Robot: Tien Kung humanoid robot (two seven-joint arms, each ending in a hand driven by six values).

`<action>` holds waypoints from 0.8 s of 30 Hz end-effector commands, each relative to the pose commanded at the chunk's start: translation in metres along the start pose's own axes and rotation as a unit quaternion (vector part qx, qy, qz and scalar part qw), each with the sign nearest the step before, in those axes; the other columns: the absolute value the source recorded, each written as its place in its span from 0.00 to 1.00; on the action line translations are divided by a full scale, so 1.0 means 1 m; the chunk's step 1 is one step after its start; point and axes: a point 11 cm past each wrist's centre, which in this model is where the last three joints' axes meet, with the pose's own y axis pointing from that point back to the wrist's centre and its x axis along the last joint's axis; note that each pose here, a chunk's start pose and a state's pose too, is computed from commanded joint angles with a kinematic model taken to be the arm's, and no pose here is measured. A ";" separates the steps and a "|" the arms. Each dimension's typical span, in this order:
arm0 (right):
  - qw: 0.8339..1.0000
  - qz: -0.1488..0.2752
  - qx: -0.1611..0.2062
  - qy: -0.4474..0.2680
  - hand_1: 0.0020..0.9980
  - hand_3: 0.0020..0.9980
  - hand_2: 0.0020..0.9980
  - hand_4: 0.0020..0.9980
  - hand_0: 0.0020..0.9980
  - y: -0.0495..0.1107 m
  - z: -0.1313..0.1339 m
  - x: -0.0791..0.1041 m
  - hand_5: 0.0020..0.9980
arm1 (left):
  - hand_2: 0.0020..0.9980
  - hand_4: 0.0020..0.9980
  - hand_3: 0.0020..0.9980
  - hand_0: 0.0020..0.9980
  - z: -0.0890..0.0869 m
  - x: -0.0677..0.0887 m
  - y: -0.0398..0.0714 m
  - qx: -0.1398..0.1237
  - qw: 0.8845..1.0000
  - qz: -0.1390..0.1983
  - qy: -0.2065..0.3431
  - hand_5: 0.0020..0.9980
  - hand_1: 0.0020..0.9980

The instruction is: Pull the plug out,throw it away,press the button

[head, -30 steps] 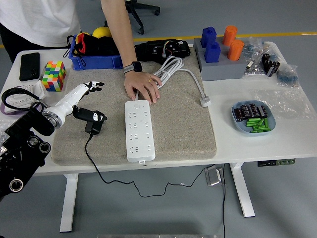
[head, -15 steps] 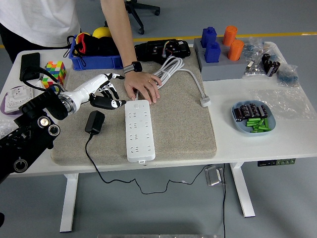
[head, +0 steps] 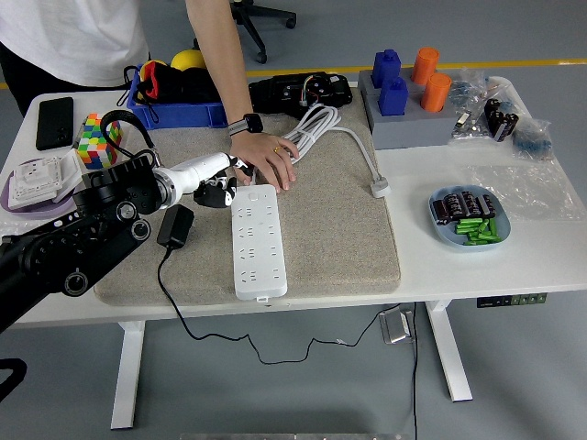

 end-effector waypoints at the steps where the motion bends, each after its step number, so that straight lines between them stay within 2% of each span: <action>1: 1.000 0.000 0.001 0.000 0.70 0.73 0.72 0.77 0.75 0.000 0.000 0.000 0.63 | 0.11 0.00 0.80 0.06 0.001 -0.001 -0.002 0.002 1.000 -0.003 -0.004 0.00 0.02; 7: 1.000 -0.001 -0.001 0.003 0.70 0.73 0.72 0.77 0.75 0.000 0.000 0.000 0.63 | 0.10 0.00 0.80 0.06 0.003 -0.007 -0.007 0.015 1.000 -0.020 -0.012 0.00 0.02; 13: 1.000 0.000 -0.002 0.006 0.70 0.73 0.72 0.77 0.75 0.000 0.001 0.000 0.63 | 0.10 0.00 0.80 0.05 -0.003 -0.018 -0.010 0.027 0.999 -0.036 -0.016 0.00 0.02; 24: 1.000 -0.001 -0.001 0.006 0.69 0.73 0.72 0.77 0.75 0.000 0.001 -0.001 0.63 | 0.10 0.00 0.80 0.05 -0.006 -0.018 -0.016 0.040 0.998 -0.036 -0.019 0.00 0.02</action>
